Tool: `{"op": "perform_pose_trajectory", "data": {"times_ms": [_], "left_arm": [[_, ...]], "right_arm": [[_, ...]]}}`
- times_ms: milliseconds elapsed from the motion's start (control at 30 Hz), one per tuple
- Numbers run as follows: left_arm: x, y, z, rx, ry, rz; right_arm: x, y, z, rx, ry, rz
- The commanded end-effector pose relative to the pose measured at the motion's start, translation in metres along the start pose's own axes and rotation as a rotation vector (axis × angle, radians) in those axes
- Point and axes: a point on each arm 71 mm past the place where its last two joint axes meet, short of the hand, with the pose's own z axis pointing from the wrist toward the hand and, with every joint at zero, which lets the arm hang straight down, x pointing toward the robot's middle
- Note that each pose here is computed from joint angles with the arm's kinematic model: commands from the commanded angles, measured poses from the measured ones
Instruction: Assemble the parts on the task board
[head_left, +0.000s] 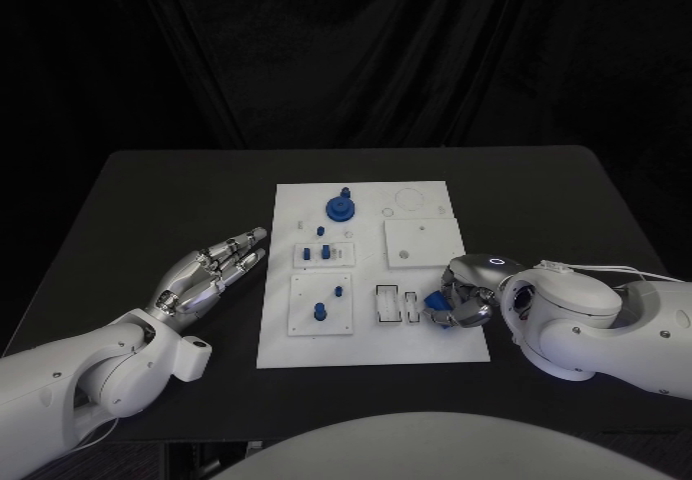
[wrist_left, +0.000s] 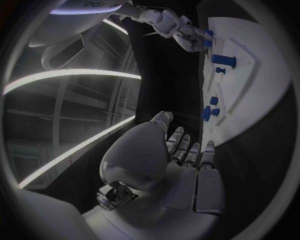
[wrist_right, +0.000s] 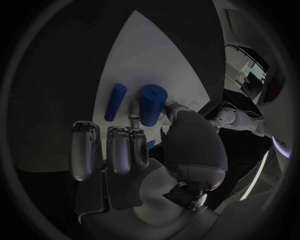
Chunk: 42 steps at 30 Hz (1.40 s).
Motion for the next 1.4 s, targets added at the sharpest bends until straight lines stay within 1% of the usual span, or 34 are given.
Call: {"op": "perform_pose_trajectory", "data": {"times_ms": [33, 133, 267, 367, 500, 700, 1100, 1267, 1400], "left_arm": [[0.001, -0.0109, -0.0002, 0.152, 0.01, -0.015], [0.001, -0.0108, -0.0001, 0.151, 0.011, -0.015], [0.0008, -0.0106, -0.0002, 0.15, 0.012, -0.016], [0.0009, -0.0104, 0.0002, 0.15, 0.012, -0.016], [0.0012, -0.0102, 0.0007, 0.15, 0.013, -0.017], [0.0023, -0.0098, 0.002, 0.15, 0.016, -0.018], [0.0029, -0.0095, 0.0029, 0.151, 0.02, -0.021], [0.0031, -0.0095, 0.0029, 0.151, 0.021, -0.022], [0.003, -0.0094, 0.0029, 0.151, 0.021, -0.022]], "right_arm": [[0.005, -0.004, -0.001, 0.037, 0.018, 0.129], [0.005, -0.003, -0.002, 0.034, 0.013, 0.192], [0.003, 0.001, -0.006, 0.027, 0.004, 0.329], [-0.002, 0.003, -0.008, 0.022, -0.007, 0.413], [-0.011, 0.007, -0.008, 0.012, -0.02, 0.468], [-0.015, 0.016, -0.006, -0.01, -0.01, 0.492], [-0.01, 0.031, 0.006, -0.026, 0.057, 0.475], [-0.007, 0.035, 0.008, -0.031, 0.074, 0.46], [-0.006, 0.037, 0.01, -0.035, 0.077, 0.451]]}}
